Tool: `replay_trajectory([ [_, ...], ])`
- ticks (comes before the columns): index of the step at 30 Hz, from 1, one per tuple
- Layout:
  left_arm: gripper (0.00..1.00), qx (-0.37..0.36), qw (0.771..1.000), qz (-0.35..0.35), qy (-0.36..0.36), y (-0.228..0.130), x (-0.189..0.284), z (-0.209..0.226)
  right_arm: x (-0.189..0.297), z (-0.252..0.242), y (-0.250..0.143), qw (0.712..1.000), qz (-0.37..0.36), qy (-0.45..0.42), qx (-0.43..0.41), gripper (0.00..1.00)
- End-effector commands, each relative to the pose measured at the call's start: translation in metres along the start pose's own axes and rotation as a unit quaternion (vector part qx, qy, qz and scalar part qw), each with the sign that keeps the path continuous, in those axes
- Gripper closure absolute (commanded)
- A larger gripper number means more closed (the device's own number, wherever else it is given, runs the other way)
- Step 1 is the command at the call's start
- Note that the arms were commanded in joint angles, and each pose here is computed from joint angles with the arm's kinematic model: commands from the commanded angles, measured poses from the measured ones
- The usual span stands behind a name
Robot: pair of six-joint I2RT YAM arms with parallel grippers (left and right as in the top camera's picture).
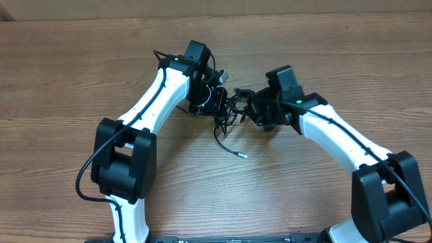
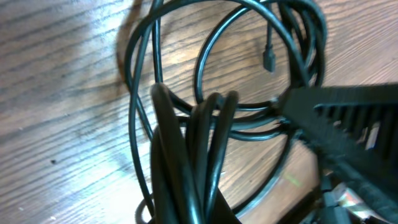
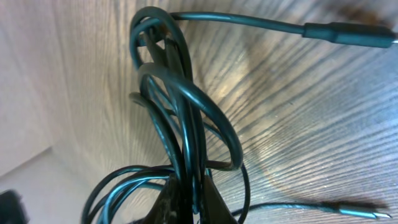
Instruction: Untangle cables
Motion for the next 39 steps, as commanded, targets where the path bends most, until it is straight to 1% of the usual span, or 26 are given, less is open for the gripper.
replay_trajectory([
  [1,0.96,-0.053,0.998,-0.008,0.03,0.003,0.009,-0.001,0.008,0.006,0.014,0.999,0.04,0.017,0.029,0.96],
  [5,0.96,-0.067,0.997,-0.007,0.033,0.003,0.009,0.0,0.019,0.008,0.03,0.995,0.078,0.037,0.059,0.96],
  [9,0.96,-0.067,0.996,-0.006,0.055,0.003,0.009,0.004,0.028,0.005,0.046,0.99,0.094,0.049,0.087,0.96],
  [12,0.96,-0.067,0.995,-0.005,0.069,0.003,0.009,0.006,0.034,-0.003,0.06,0.993,0.087,0.036,0.075,0.96],
  [22,0.96,-0.068,0.995,-0.005,0.07,0.003,0.009,0.007,0.055,-0.031,0.1,0.995,0.068,0.002,0.075,0.96],
  [25,0.96,-0.068,0.995,-0.005,0.07,0.003,0.009,0.007,0.059,-0.041,0.109,0.997,0.044,-0.024,0.056,0.96],
  [29,0.96,-0.068,0.995,-0.005,0.07,0.003,0.009,0.007,0.061,-0.052,0.116,0.997,0.011,-0.063,0.042,0.96],
  [35,0.96,-0.068,0.995,-0.005,0.07,0.003,0.009,0.007,0.061,-0.054,0.117,0.997,0.006,-0.072,0.039,0.96],
  [36,0.96,-0.068,0.995,-0.005,0.07,0.003,0.009,0.007,0.061,-0.055,0.116,0.997,0.007,-0.073,0.039,0.96],
  [37,0.96,-0.068,0.995,-0.005,0.07,0.003,0.009,0.007,0.061,-0.055,0.116,0.997,0.007,-0.073,0.038,0.93],
  [39,0.96,-0.068,0.995,-0.005,0.07,0.003,0.009,0.007,0.061,-0.055,0.116,0.997,0.007,-0.074,0.038,0.85],
])
Point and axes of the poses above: each gripper's point midway between its finger pads, its own x axis back along the fingers, its own z axis along the line the jaws close on, y = z × x, the point moved 8 cm from there along x, back along the fingers, and after that the axes turned 11 degrees about -x, right-handed, at the moved point
